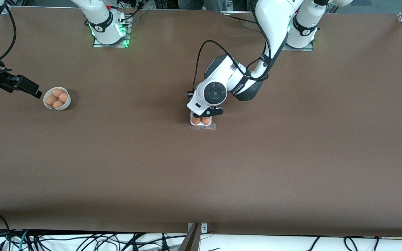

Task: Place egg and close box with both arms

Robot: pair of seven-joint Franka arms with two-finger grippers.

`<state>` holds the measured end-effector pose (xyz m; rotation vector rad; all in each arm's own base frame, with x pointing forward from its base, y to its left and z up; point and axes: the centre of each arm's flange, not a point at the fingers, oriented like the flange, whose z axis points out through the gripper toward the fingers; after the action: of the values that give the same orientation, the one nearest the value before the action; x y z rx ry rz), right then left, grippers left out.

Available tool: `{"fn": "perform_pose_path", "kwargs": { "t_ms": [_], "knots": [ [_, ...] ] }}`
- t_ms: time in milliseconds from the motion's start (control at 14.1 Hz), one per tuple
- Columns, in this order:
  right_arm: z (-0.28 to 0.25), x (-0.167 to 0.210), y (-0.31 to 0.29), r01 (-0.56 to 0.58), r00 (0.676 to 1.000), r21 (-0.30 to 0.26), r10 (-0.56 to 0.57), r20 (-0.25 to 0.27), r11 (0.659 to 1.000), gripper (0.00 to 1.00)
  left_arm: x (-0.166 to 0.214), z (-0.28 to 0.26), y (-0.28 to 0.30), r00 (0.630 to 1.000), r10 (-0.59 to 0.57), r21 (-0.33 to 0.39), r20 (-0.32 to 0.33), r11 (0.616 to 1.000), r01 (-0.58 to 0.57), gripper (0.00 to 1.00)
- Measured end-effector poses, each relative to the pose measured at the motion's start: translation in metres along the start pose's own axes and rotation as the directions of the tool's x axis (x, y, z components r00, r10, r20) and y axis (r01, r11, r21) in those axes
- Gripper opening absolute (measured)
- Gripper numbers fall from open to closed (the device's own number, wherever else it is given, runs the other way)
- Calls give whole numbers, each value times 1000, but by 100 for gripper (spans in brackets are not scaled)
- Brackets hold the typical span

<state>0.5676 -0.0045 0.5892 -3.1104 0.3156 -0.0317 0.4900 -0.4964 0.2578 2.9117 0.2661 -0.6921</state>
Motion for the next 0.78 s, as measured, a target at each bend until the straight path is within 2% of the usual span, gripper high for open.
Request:
{"fn": "perform_pose_path", "kwargs": {
  "t_ms": [283, 496, 638, 779],
  "knots": [
    [0, 0, 0, 0, 1000, 0, 0, 0, 1000, 100, 17, -13, -8, 998, -13, -5, -65, 1000, 13, 13],
    [0, 0, 0, 0, 1000, 0, 0, 0, 1000, 100, 36, -52, -13, 991, -34, -49, -126, 998, 28, 18],
    [0, 0, 0, 0, 1000, 0, 0, 0, 1000, 100, 52, -96, -27, 978, -58, -70, -200, 997, 44, 35],
    [0, 0, 0, 0, 1000, 0, 0, 0, 1000, 100, 60, -153, -55, 960, -77, -25, -269, 997, 73, 52]
  ]
}}
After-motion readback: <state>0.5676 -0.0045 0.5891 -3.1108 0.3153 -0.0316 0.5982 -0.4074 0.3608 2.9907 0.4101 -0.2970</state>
